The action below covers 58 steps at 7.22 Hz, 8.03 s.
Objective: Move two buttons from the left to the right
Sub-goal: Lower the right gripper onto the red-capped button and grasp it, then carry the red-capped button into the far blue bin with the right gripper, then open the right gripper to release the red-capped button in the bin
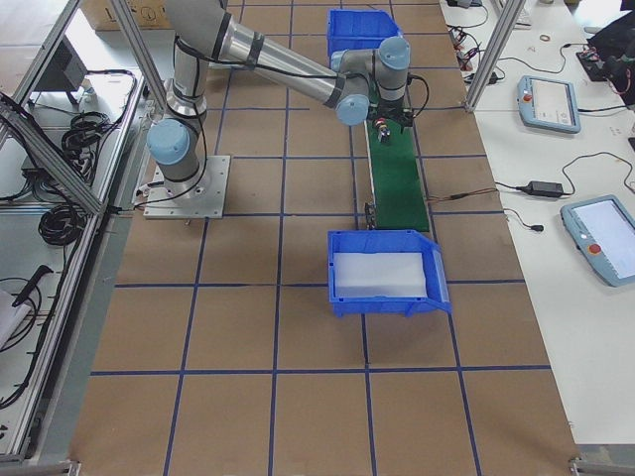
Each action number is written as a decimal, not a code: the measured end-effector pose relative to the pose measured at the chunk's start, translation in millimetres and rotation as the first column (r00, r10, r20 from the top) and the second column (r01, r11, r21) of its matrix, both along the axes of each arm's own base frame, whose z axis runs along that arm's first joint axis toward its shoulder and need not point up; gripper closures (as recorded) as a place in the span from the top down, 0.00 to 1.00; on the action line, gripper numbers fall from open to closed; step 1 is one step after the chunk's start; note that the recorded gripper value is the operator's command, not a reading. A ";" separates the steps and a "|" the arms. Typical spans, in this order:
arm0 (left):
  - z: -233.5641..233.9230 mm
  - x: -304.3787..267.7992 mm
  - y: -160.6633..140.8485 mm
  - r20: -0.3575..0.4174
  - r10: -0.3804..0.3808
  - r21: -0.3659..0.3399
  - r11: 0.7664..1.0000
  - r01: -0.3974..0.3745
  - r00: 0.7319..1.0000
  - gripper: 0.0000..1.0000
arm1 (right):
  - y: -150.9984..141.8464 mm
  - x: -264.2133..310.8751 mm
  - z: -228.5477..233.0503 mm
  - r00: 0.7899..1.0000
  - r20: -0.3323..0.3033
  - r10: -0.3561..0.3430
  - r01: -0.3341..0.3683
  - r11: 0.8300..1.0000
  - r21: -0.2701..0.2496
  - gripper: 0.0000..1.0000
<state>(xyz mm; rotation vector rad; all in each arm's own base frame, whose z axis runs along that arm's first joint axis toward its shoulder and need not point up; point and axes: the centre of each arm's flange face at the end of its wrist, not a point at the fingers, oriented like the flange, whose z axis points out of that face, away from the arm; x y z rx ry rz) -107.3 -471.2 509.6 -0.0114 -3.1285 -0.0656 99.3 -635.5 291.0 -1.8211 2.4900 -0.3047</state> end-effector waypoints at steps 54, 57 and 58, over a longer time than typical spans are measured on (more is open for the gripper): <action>8.0 1.2 0.3 0.021 0.007 -0.014 1.000 -0.007 1.000 1.00 | 97.5 -386.9 106.9 0.284 -0.105 -0.953 0.958 0.285 0.007 1.00; 7.6 1.5 0.2 0.020 0.006 -0.013 1.000 -0.006 1.000 1.00 | 76.6 -277.1 132.5 0.273 -0.108 -0.956 0.962 0.270 0.040 1.00; 7.6 1.5 0.1 0.020 0.007 -0.013 1.000 -0.006 1.000 1.00 | 67.0 -238.1 130.1 0.272 -0.107 -0.956 0.962 0.268 0.051 1.00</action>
